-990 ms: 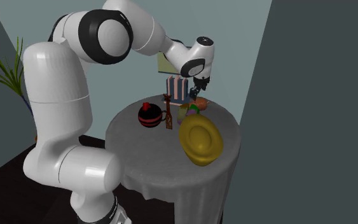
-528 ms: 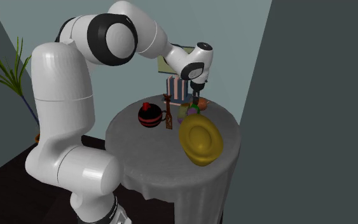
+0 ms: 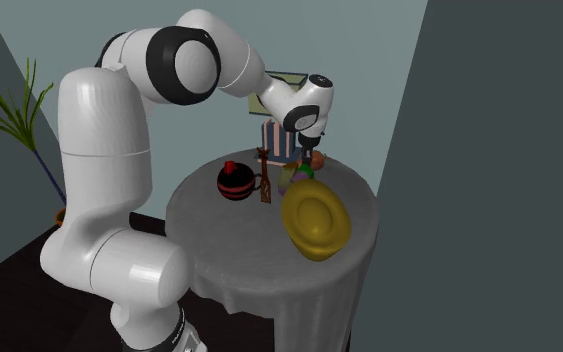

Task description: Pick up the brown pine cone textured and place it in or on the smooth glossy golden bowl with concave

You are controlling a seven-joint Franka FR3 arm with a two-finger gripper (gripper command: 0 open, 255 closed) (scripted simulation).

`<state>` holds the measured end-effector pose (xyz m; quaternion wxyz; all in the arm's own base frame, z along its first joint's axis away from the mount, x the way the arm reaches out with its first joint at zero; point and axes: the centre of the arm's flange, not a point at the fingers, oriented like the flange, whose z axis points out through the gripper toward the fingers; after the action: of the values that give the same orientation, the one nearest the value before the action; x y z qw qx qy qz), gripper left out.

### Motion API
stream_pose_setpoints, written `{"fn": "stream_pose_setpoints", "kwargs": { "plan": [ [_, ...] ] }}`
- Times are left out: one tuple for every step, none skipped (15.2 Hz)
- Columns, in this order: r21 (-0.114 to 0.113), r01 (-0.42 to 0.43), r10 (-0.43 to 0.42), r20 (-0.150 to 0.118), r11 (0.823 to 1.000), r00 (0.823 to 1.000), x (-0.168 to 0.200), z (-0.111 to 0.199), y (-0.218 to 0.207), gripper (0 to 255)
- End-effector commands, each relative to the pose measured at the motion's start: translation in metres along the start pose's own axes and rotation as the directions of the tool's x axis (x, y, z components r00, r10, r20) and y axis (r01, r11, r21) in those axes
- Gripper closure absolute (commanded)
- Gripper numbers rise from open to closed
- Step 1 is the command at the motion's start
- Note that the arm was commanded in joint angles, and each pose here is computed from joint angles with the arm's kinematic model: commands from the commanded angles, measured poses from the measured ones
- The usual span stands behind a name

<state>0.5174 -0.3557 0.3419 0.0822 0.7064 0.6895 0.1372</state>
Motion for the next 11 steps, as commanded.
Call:
{"fn": "stream_pose_setpoints", "kwargs": {
  "plan": [
    [0.022,-0.001,0.001,-0.011,1.000,1.000,0.0017,0.0106,-0.0064,0],
    [0.022,-0.001,0.001,-0.011,1.000,1.000,0.0017,0.0106,-0.0064,0],
    [0.022,-0.001,0.001,-0.011,1.000,1.000,0.0017,0.0106,-0.0064,0],
    [0.023,-0.001,0.001,-0.011,1.000,1.000,0.0039,0.0100,-0.0067,255],
    [0.023,-0.001,0.001,-0.011,1.000,1.000,0.0016,0.0095,-0.0050,255],
    [0.022,0.000,0.001,-0.011,1.000,1.000,0.0033,0.0124,-0.0073,255],
    [0.022,-0.001,0.001,-0.011,1.000,1.000,0.0017,0.0119,-0.0056,255],
    [0.023,-0.001,0.001,-0.011,1.000,1.000,0.0032,0.0128,-0.0076,255],
    [0.023,-0.001,0.001,-0.011,1.000,1.000,0.0066,0.0141,-0.0067,255],
    [0.023,-0.001,0.001,-0.011,1.000,1.000,0.0036,0.0175,-0.0050,255],
    [0.023,0.000,0.001,-0.011,1.000,1.000,0.0065,0.0166,-0.0005,255]
  ]
}}
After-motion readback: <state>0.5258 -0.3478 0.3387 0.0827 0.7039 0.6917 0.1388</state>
